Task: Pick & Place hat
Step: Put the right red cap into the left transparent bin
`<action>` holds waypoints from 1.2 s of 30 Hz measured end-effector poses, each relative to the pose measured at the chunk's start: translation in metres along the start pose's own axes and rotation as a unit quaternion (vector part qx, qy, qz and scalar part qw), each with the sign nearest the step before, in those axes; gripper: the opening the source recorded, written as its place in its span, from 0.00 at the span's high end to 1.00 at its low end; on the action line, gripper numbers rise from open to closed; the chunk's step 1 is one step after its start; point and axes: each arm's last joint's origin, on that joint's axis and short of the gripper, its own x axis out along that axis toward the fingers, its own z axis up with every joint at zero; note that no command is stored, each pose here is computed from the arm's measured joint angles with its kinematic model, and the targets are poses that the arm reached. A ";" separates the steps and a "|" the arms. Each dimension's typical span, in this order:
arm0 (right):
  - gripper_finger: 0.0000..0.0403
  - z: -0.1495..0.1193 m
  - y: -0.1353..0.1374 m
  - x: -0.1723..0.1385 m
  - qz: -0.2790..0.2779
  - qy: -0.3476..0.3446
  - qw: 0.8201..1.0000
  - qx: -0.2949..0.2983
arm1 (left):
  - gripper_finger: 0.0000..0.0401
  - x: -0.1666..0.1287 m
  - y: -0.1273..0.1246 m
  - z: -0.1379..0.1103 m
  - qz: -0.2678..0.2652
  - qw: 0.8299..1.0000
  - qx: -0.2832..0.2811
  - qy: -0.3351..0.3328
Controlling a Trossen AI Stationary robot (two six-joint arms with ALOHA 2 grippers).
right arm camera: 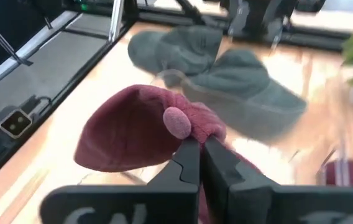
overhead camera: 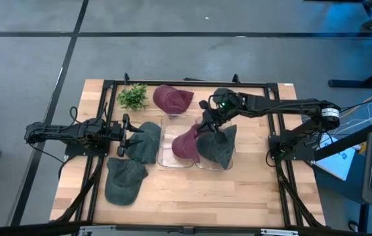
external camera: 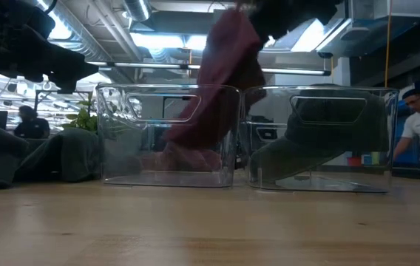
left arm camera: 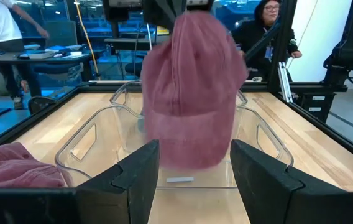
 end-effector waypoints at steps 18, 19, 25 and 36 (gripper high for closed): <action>0.99 -0.048 -0.005 0.035 0.008 0.031 0.997 0.064 | 0.52 0.000 0.000 0.000 0.000 1.000 0.000 0.000; 0.99 -0.049 -0.006 0.038 0.008 0.032 0.997 0.068 | 0.52 0.000 0.000 0.000 0.000 1.000 0.000 0.000; 0.99 -0.054 -0.015 0.055 -0.002 0.008 0.997 0.077 | 0.52 0.000 0.000 0.000 0.000 1.000 0.000 0.000; 0.98 -0.057 -0.024 0.067 -0.032 -0.015 0.994 0.103 | 0.52 0.000 0.000 0.000 0.000 1.000 0.000 0.000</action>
